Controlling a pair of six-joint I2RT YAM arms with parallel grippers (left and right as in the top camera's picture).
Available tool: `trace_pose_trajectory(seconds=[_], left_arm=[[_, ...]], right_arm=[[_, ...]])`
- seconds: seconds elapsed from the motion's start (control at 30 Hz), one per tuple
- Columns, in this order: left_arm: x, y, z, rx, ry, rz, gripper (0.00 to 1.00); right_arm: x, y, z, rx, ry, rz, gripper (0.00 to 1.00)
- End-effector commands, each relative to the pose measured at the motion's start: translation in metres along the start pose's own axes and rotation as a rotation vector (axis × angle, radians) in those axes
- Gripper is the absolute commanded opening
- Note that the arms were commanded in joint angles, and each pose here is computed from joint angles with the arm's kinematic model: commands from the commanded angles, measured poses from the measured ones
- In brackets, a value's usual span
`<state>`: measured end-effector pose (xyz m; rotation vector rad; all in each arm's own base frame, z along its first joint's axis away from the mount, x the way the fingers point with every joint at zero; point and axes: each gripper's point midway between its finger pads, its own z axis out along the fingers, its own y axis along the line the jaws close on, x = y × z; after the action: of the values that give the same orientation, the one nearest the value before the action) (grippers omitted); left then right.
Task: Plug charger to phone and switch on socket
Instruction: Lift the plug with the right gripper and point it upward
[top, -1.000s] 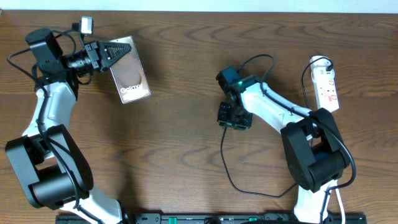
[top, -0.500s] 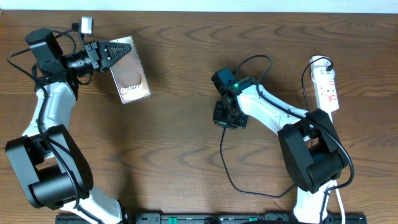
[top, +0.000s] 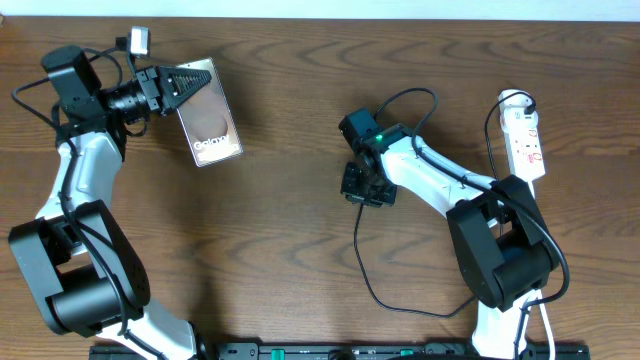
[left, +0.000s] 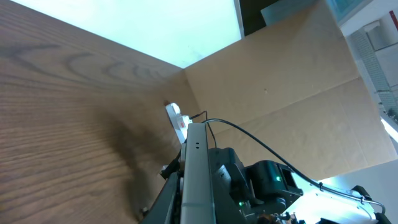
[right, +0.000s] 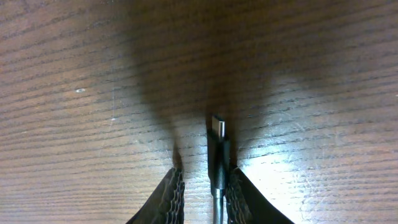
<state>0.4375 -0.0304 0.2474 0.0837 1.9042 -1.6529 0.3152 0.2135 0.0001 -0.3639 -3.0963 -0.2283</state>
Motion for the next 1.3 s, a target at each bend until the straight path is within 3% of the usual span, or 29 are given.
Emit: trace_pose_trajectory(seconds=[0.0, 0.5, 0.8, 1.27], left_arm=[[0.0, -0.011, -0.002, 0.025, 0.015, 0.024, 0.08], [0.0, -0.011, -0.002, 0.025, 0.015, 0.024, 0.08], [0.0, -0.011, -0.002, 0.025, 0.015, 0.024, 0.08], [0.0, -0.011, -0.002, 0.025, 0.015, 0.024, 0.07]], right_arm=[[-0.003, -0.009, 0.008, 0.048, -0.022, 0.001, 0.21], [-0.008, -0.013, 0.007, 0.073, -0.049, 0.001, 0.2], [-0.004, -0.009, 0.008, 0.058, -0.035, -0.004, 0.01], [0.026, -0.024, 0.006, 0.111, 0.096, 0.037, 0.01]])
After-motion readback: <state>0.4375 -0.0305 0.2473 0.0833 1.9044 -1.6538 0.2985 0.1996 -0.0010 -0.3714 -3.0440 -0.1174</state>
